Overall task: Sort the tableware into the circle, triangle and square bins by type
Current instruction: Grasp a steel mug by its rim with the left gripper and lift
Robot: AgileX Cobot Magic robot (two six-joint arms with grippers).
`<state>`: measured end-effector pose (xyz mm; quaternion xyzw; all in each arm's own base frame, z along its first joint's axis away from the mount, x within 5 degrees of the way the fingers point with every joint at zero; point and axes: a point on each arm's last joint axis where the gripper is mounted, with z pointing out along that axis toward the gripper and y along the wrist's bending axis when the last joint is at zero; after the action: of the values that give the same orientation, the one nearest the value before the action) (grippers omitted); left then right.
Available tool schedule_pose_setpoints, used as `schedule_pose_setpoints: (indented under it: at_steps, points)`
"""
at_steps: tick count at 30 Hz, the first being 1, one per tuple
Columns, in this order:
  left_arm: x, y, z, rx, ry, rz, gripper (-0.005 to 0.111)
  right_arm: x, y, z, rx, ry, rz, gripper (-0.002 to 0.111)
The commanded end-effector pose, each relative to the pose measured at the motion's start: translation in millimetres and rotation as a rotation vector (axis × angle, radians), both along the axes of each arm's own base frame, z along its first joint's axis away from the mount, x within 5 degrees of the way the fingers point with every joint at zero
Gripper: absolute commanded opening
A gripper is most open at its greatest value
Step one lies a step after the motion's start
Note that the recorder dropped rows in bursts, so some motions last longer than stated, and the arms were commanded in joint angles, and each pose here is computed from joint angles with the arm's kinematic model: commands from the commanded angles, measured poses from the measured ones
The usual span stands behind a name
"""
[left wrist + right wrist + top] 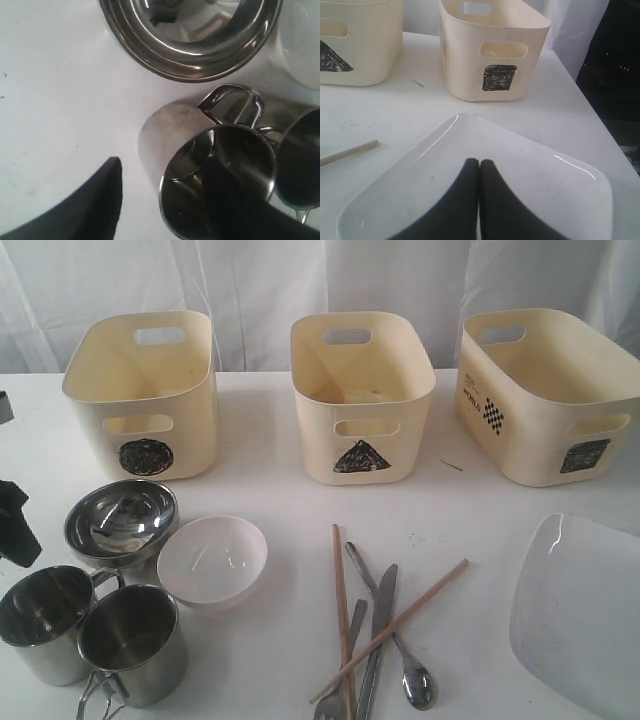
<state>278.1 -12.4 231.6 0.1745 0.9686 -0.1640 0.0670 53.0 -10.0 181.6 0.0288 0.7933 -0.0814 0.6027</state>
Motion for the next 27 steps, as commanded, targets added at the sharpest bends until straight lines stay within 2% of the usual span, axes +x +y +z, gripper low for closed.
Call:
schedule_pose_setpoints:
  at_steps: [1,5,12,19,22,23,24,25,27]
  points:
    - [7,-2,-14,-0.025,-0.018,-0.174,0.054,0,0,1,-0.003,-0.010,-0.005,0.000]
    - [12,-4,-28,-0.057,-0.012,-0.253,0.054,0,0,1,-0.003,-0.010,-0.005,0.000]
    - [22,-11,-52,-0.163,0.037,-0.229,0.054,0,0,1,-0.003,-0.010,-0.005,0.000]
    - [27,-11,-76,-0.173,0.076,-0.273,0.052,0,0,1,-0.003,-0.010,-0.005,0.000]
    - [26,-9,-79,-0.148,0.085,-0.291,0.037,0,0,1,-0.003,-0.010,-0.005,0.000]
    - [24,-6,-80,-0.117,0.103,-0.308,0.020,0,0,1,-0.003,-0.010,-0.005,0.000]
    - [23,-5,-80,-0.108,0.118,-0.311,0.014,0,0,1,-0.003,-0.010,-0.005,0.000]
    - [21,-2,-81,-0.080,0.147,-0.327,0.000,0,0,1,-0.003,-0.010,-0.005,0.000]
    - [15,1,-80,-0.057,0.211,-0.350,0.000,0,0,1,-0.003,-0.010,-0.005,0.000]
